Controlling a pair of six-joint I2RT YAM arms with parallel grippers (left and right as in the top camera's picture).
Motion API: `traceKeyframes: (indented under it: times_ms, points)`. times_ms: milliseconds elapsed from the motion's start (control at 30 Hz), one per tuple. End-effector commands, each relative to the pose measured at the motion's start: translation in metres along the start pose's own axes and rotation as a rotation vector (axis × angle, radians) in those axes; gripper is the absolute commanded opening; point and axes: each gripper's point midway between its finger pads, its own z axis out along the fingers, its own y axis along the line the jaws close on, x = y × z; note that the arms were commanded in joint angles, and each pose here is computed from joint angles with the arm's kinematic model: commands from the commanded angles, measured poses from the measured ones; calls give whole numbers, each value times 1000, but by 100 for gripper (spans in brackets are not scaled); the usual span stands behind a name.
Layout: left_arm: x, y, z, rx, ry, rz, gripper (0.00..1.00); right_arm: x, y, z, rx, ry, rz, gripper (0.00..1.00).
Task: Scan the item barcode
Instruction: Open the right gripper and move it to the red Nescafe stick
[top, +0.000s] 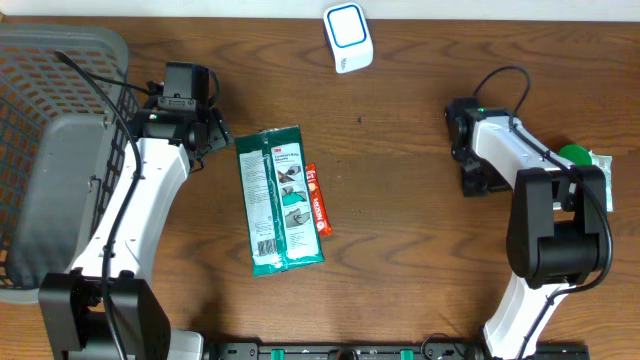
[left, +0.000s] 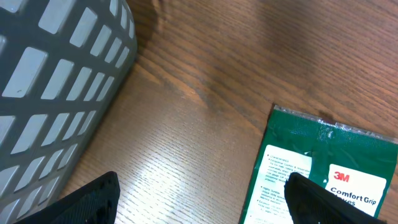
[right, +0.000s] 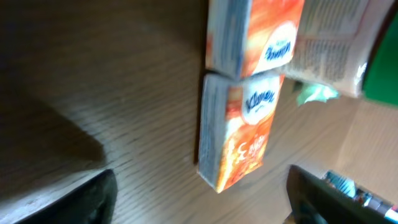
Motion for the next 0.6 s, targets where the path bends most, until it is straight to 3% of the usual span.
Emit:
traceKeyframes:
  times_ms: [0,100,233,333,433,500,567]
  points:
    - [-2,2,-1,-14,-9,10,85,-5,1,-7,-18,4,30,92]
    - [-2,2,-1,-14,-9,10,85,0,27,-12,-172,40,19,93]
    - [-2,2,-1,-14,-9,10,86,8,98,-44,-620,80,-100,85]
    - [-2,2,-1,-14,-9,10,85,16,139,-84,-926,89,-168,68]
    - [-2,2,-1,-14,-9,10,85,18,165,-120,-1132,80,-199,36]
    - [-2,2,-1,-14,-9,10,86,21,180,-140,-1208,62,-237,22]
    - [-2,2,-1,-14,-9,10,85,25,193,-150,-1205,46,-264,22]
